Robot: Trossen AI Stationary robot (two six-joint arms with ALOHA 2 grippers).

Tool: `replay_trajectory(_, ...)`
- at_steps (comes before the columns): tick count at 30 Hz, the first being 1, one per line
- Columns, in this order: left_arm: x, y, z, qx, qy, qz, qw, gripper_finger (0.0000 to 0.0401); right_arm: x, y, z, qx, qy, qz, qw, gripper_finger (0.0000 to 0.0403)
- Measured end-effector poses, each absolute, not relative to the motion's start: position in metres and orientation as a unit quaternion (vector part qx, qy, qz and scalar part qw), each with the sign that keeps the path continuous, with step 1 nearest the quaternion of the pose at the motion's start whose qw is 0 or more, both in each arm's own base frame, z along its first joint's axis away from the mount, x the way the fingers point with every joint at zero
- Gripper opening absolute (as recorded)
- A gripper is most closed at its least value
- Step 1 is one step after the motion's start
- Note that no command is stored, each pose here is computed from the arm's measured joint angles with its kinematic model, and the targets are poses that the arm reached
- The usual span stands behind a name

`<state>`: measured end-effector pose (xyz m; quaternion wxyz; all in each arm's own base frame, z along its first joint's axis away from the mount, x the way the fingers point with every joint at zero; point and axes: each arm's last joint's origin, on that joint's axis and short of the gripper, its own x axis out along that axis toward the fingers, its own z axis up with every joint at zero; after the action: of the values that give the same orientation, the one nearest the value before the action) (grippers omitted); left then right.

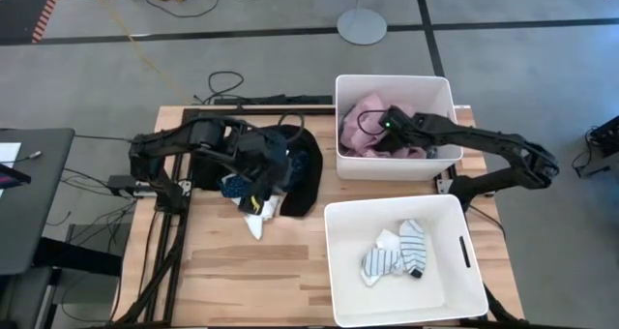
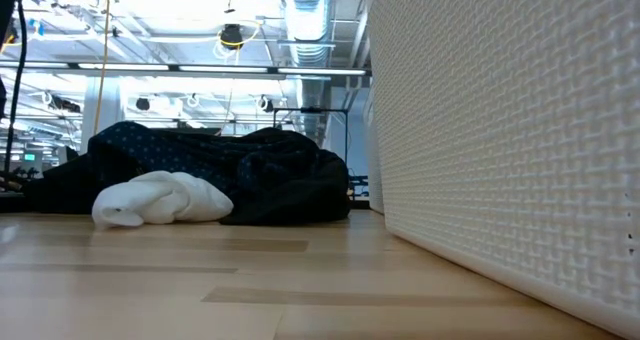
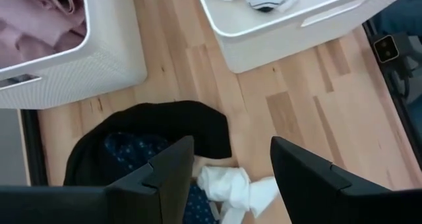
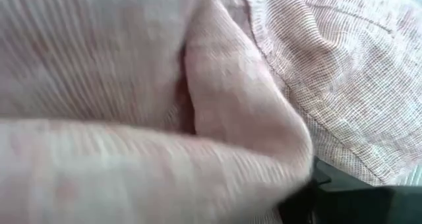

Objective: Sort clothes
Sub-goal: Put the pink polo shirt into the top white laundry bin, then put the black shirt into the top white laundry bin

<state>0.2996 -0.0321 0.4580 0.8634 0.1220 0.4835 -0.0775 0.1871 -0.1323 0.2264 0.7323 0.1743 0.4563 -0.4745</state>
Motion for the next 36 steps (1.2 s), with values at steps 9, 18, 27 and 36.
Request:
replay_trajectory(9,0.299,-0.039,0.458,0.136,0.483,-0.073,0.862,0.0197,0.191,-0.120,0.274,0.157,0.380,-0.457,0.789,0.0169)
replay_trajectory(18,0.299,-0.039,0.458,0.135,0.483,-0.072,0.862,0.0197,0.168,-0.093,0.314,0.144,0.294,-0.433,0.840,0.0169)
replay_trajectory(27,0.293,-0.037,0.462,0.158,0.476,-0.063,0.863,0.0197,0.154,-0.065,0.341,0.134,0.200,-0.378,0.894,0.0169)
replay_trajectory(36,0.240,-0.023,0.499,0.150,0.416,0.006,0.897,0.0197,0.168,-0.031,0.363,0.077,0.113,-0.250,0.959,0.0169)
